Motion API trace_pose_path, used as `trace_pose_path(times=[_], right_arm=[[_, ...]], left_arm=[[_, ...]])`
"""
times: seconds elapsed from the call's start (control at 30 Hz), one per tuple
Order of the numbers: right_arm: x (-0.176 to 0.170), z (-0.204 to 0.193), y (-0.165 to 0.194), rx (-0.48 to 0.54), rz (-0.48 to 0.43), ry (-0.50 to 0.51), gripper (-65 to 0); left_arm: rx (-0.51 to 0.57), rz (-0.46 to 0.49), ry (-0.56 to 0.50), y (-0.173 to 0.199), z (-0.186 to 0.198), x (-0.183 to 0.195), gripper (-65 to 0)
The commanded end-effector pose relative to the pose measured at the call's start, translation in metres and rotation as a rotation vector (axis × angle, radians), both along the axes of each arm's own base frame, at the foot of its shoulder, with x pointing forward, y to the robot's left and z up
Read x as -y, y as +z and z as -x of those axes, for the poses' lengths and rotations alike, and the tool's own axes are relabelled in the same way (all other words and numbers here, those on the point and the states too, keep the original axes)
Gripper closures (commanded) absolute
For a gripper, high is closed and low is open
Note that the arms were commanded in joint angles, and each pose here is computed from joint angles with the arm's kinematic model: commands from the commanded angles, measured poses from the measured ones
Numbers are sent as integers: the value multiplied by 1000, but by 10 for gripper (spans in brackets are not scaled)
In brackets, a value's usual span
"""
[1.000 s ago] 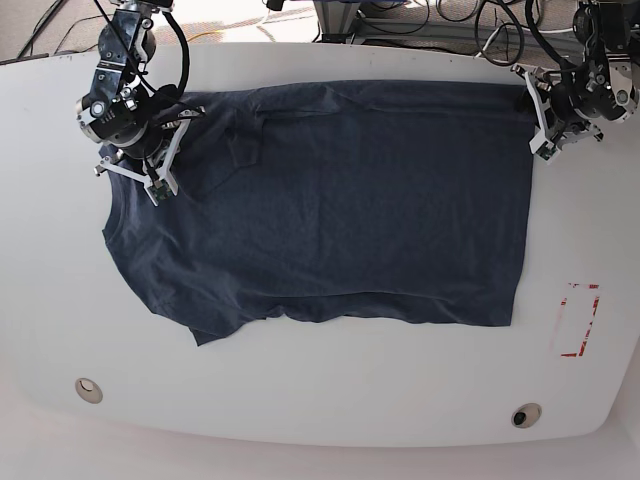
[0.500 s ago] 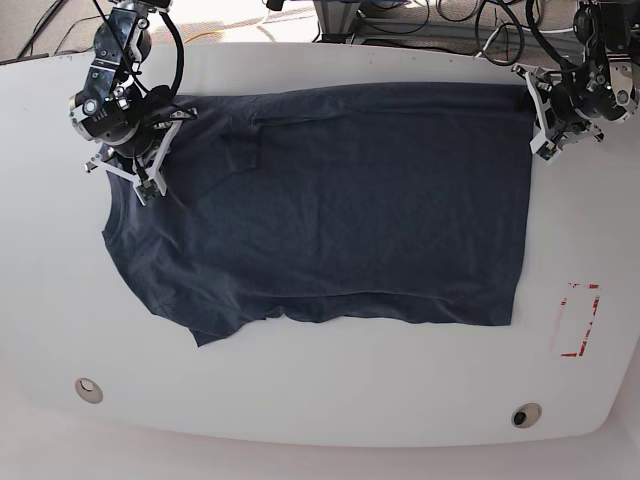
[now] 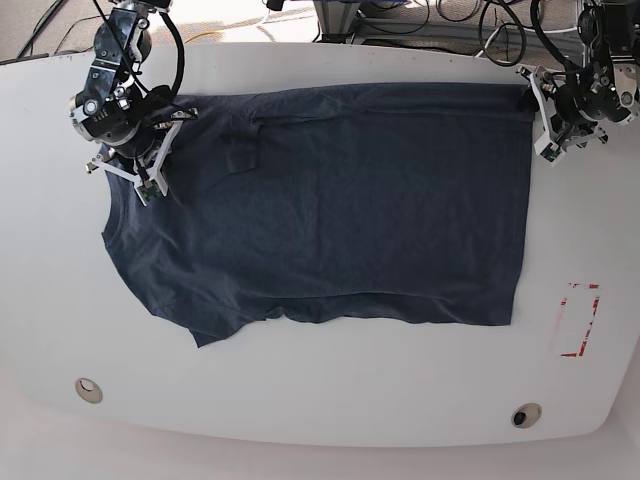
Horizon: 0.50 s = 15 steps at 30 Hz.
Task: Layout the t-shirt on the table in an organized manner, then fold the t-shirt properly
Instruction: 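Grasp the shirt's collar-side edge with the left gripper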
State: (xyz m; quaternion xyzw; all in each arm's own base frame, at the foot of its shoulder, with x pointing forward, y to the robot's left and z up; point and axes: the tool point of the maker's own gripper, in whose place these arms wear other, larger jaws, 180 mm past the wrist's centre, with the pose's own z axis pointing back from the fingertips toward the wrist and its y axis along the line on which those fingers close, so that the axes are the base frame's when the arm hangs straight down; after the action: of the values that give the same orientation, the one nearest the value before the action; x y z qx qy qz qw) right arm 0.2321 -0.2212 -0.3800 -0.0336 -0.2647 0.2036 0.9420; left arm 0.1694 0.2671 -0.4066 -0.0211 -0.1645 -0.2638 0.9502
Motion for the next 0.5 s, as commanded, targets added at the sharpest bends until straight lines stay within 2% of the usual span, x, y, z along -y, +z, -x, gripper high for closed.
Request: trace_pose_path(times=[0.0, 0.47], right_arm=[[2, -8, 10, 43, 6, 6, -27], [2, -8, 10, 43, 7, 5, -27]], left_arm=[[23, -14, 5, 8, -2, -8, -406], [-9, -6, 30, 0, 6, -12, -385]])
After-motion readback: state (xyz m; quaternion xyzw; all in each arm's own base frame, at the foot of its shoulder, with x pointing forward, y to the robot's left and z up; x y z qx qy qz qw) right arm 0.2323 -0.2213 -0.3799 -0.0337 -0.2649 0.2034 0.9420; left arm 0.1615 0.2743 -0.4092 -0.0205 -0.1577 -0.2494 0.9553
